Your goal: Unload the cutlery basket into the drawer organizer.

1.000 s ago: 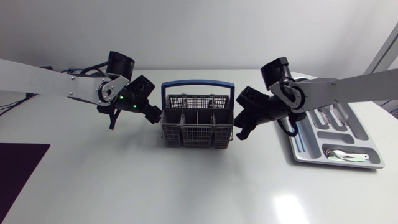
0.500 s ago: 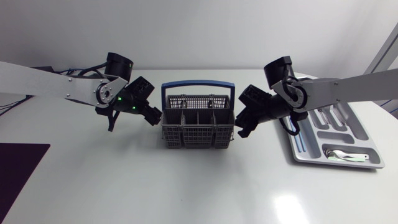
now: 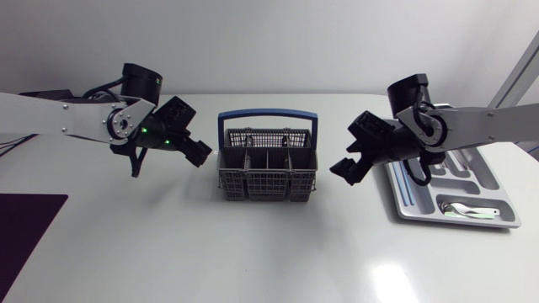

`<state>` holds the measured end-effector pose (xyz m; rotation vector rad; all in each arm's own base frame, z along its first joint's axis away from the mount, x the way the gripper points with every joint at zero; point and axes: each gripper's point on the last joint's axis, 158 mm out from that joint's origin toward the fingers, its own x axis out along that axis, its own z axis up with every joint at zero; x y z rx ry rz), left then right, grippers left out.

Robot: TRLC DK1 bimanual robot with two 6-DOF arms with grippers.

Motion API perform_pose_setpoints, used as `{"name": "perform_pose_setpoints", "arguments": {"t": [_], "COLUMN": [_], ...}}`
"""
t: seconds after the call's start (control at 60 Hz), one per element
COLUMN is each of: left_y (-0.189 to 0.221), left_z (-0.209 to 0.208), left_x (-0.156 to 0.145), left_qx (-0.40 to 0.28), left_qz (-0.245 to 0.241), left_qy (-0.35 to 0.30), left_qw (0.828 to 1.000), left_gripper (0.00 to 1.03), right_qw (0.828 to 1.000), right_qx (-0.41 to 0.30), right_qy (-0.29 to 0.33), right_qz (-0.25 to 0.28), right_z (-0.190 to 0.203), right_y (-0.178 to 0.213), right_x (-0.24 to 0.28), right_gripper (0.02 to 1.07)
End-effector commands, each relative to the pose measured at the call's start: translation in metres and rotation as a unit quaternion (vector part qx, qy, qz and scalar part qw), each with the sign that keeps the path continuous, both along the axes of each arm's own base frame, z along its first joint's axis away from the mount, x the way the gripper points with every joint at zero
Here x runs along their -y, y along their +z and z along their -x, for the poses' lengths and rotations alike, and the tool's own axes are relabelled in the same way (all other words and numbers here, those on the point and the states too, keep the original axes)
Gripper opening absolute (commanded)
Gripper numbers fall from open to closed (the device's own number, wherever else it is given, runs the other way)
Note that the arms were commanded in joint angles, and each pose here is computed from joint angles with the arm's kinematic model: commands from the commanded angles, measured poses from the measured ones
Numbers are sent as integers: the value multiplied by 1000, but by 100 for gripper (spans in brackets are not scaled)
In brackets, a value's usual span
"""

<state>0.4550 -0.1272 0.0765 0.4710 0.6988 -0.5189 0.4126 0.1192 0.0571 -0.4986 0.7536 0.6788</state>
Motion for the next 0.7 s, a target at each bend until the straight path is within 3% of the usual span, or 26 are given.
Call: {"name": "perform_pose_setpoints", "arguments": {"t": [0.0,0.183,0.467,0.683], "left_y": [19,60,77,117], "left_z": [5,20,39,62], "left_x": [-14,-30,-58,-75], "left_qx": [17,75,93,181], "left_qz": [8,21,38,64], "left_qy": [13,27,70,97], "left_qw": [1000,997,993,977], "left_gripper": [98,98,98,98], "right_qw": [1000,998,989,982], "right_qx": [11,44,63,102], "right_qy": [-8,-47,-129,-158], "right_qz": [8,8,-23,-31], "right_z": [6,4,11,31], "right_y": [11,40,66,87], "right_x": [14,52,92,106], "right_gripper": [103,103,103,103]}}
